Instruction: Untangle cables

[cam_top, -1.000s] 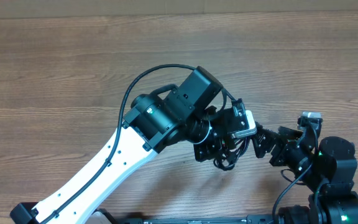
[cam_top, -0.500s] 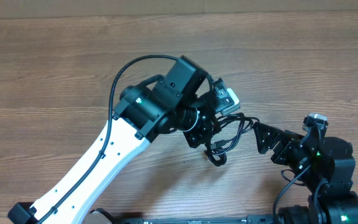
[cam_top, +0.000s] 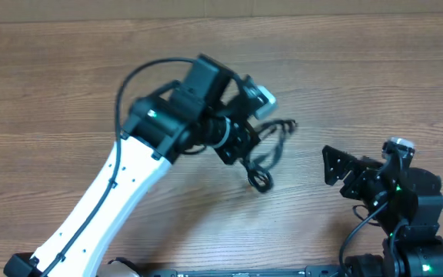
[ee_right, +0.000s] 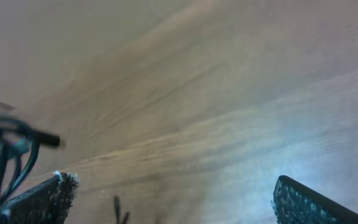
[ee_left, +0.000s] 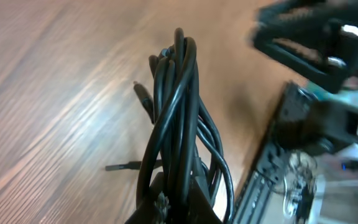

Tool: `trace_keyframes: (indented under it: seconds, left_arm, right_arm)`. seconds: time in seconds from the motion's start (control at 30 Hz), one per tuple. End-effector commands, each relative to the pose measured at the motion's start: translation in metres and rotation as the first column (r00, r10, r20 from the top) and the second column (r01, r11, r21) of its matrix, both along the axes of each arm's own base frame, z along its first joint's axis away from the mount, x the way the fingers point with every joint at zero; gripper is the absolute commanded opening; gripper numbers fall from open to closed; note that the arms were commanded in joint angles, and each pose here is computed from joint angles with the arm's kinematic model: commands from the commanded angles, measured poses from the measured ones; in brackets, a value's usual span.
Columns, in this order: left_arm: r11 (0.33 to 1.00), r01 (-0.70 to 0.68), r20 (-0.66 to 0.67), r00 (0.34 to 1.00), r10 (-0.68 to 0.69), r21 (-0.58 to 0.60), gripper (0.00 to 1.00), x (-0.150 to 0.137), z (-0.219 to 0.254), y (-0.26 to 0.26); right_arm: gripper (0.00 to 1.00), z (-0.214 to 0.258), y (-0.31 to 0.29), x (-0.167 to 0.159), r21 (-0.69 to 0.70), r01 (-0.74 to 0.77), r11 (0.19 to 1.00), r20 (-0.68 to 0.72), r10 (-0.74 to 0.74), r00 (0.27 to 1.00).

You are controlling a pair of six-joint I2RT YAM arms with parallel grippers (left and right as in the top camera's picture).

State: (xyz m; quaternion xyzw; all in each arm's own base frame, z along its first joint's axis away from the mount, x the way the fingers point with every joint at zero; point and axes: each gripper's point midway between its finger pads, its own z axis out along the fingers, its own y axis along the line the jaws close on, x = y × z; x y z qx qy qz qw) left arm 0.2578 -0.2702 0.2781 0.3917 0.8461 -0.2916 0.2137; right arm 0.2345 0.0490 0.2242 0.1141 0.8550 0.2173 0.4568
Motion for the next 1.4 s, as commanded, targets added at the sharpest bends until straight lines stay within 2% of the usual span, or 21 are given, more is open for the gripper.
trace_keyframes:
  seconds: [0.0, 0.07, 0.13, 0.33, 0.4, 0.5, 0.63, 0.77, 0.9, 1.23, 1.37]
  left_arm:
    - [0.995, -0.090, 0.000, 0.996, 0.090, -0.036, 0.04, 0.011, 0.015, 0.011]
    - [0.993, -0.103, -0.011, 0.995, 0.103, -0.054, 0.04, 0.014, 0.017, 0.013]
    - [0.992, -0.087, -0.024, 0.996, 0.085, -0.096, 0.04, 0.014, 0.022, 0.011]
    - [0.930, 0.106, -0.028, 0.992, -0.124, -0.351, 0.04, -0.006, 0.063, -0.014]
    - [0.889, 0.180, -0.014, 0.979, -0.205, -0.421, 0.04, -0.018, 0.076, -0.020]
    - [0.837, 0.241, -0.008, 0.960, -0.281, -0.492, 0.04, -0.030, 0.090, -0.024]
    - [0.824, 0.257, -0.001, 0.955, -0.298, -0.504, 0.05, -0.033, 0.093, -0.024]
    - [0.823, 0.265, -0.002, 0.952, -0.307, -0.502, 0.04, -0.036, 0.092, -0.027]
    - [0.837, 0.261, 0.003, 0.955, -0.297, -0.481, 0.04, -0.035, 0.088, -0.029]
    - [0.849, 0.266, 0.006, 0.955, -0.296, -0.456, 0.04, -0.038, 0.084, -0.034]
    - [0.868, 0.245, 0.016, 0.964, -0.264, -0.432, 0.04, -0.031, 0.080, -0.032]
  right_arm:
    - [1.00, 0.018, 0.030, -0.006, -0.074, -0.242, 0.968, 0.104, 0.248, 0.963]
    - [1.00, 0.023, 0.043, -0.012, -0.095, -0.336, 0.937, 0.139, 0.346, 0.928]
    - [1.00, 0.023, 0.044, -0.012, -0.106, -0.345, 0.932, 0.140, 0.358, 0.923]
    - [1.00, 0.023, 0.042, -0.011, -0.104, -0.332, 0.938, 0.140, 0.344, 0.928]
    - [1.00, 0.025, 0.039, -0.008, -0.067, -0.297, 0.953, 0.138, 0.304, 0.943]
    - [1.00, 0.037, 0.042, -0.004, 0.064, -0.255, 0.965, 0.153, 0.243, 0.958]
    - [1.00, 0.059, 0.063, -0.012, 0.125, -0.382, 0.916, 0.234, 0.347, 0.908]
    - [1.00, 0.073, 0.073, -0.017, 0.159, -0.447, 0.880, 0.279, 0.394, 0.875]
    - [1.00, 0.082, 0.082, -0.024, 0.147, -0.518, 0.843, 0.323, 0.454, 0.830]
    - [1.00, 0.087, 0.087, -0.029, 0.140, -0.556, 0.819, 0.345, 0.486, 0.803]
    - [1.00, 0.089, 0.096, -0.041, 0.050, -0.643, 0.764, 0.386, 0.579, 0.718]
